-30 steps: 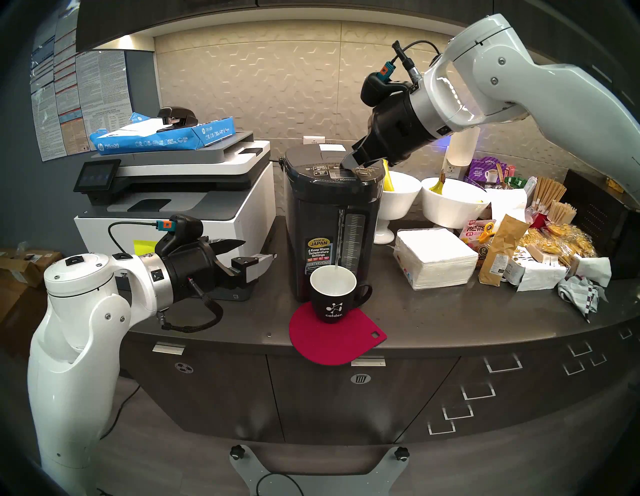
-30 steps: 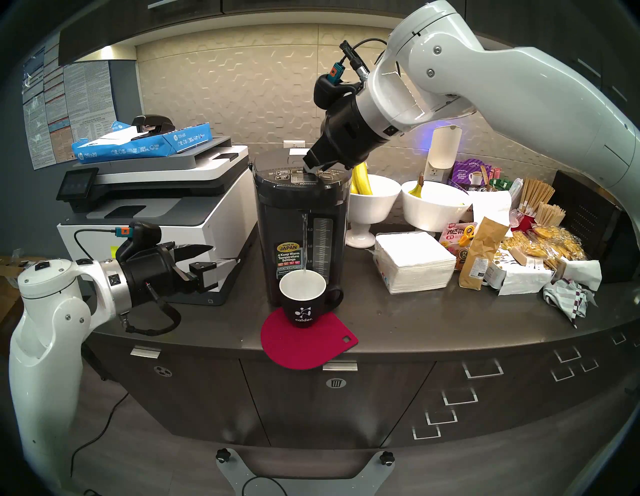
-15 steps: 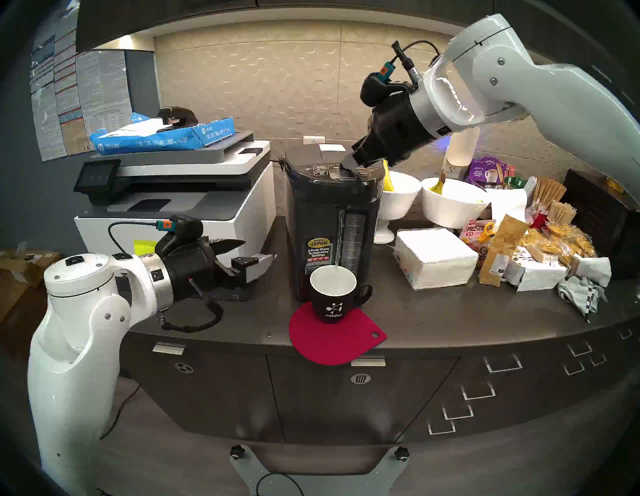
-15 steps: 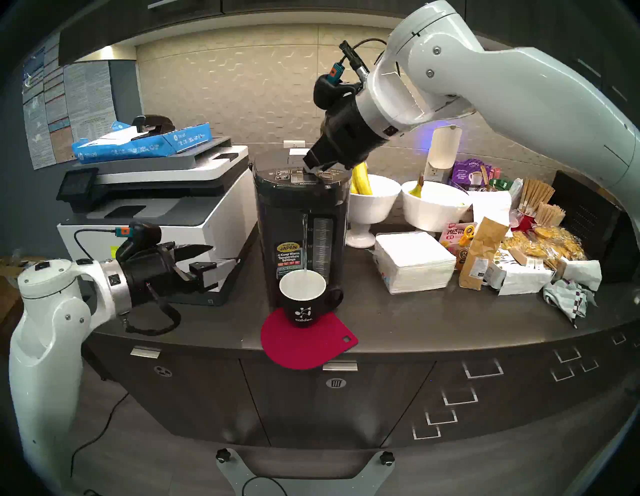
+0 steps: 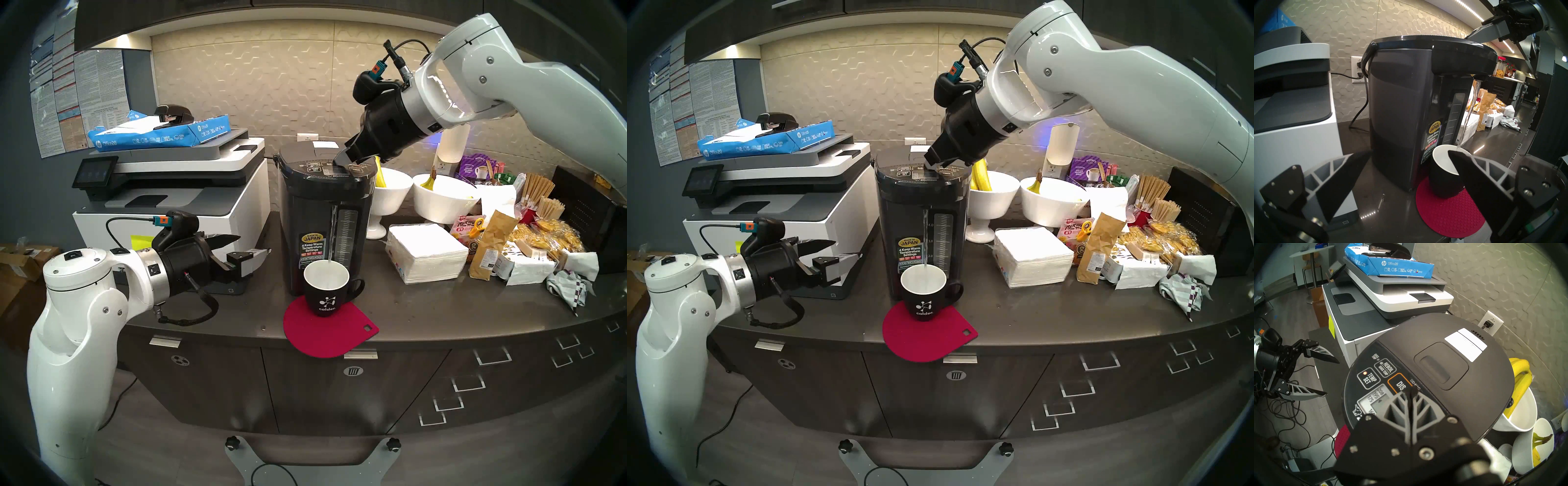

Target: Press the water dispenser button and fill the cup

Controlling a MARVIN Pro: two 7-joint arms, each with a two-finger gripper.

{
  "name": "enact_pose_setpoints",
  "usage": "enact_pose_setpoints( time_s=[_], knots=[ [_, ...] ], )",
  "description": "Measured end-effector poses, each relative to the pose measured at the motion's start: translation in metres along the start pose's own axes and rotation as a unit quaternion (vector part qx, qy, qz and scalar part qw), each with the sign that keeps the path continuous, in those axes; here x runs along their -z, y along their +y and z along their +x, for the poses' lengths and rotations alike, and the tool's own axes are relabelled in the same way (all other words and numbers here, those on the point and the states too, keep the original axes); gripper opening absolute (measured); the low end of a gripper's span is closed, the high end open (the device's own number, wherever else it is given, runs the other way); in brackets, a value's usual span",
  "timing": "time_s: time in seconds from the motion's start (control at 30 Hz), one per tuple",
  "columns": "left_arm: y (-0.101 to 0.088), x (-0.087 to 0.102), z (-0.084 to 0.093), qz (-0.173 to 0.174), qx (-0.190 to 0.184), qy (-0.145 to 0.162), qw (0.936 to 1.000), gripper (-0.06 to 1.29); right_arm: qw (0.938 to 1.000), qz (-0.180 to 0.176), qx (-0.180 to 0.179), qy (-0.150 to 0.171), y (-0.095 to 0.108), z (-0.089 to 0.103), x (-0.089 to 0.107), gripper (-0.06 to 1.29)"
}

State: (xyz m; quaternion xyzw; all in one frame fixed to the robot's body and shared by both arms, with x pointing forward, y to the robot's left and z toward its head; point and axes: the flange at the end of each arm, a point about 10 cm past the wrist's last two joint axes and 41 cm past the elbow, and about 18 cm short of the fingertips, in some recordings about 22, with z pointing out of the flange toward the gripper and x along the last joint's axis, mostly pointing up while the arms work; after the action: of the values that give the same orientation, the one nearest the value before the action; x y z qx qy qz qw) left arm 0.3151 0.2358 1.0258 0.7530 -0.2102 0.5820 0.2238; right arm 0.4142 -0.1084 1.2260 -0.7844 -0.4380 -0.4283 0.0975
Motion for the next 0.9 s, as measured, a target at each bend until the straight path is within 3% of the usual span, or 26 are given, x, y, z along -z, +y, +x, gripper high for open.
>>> enact_pose_setpoints(
  time_s=[0.9],
  knots=[
    [0.0000, 0.0000, 0.0000, 0.000, 0.000, 0.000, 1.0000, 1.27, 1.0000, 0.003, 0.003, -0.002, 0.0008, 0.0005, 0.0000, -0.02]
  ],
)
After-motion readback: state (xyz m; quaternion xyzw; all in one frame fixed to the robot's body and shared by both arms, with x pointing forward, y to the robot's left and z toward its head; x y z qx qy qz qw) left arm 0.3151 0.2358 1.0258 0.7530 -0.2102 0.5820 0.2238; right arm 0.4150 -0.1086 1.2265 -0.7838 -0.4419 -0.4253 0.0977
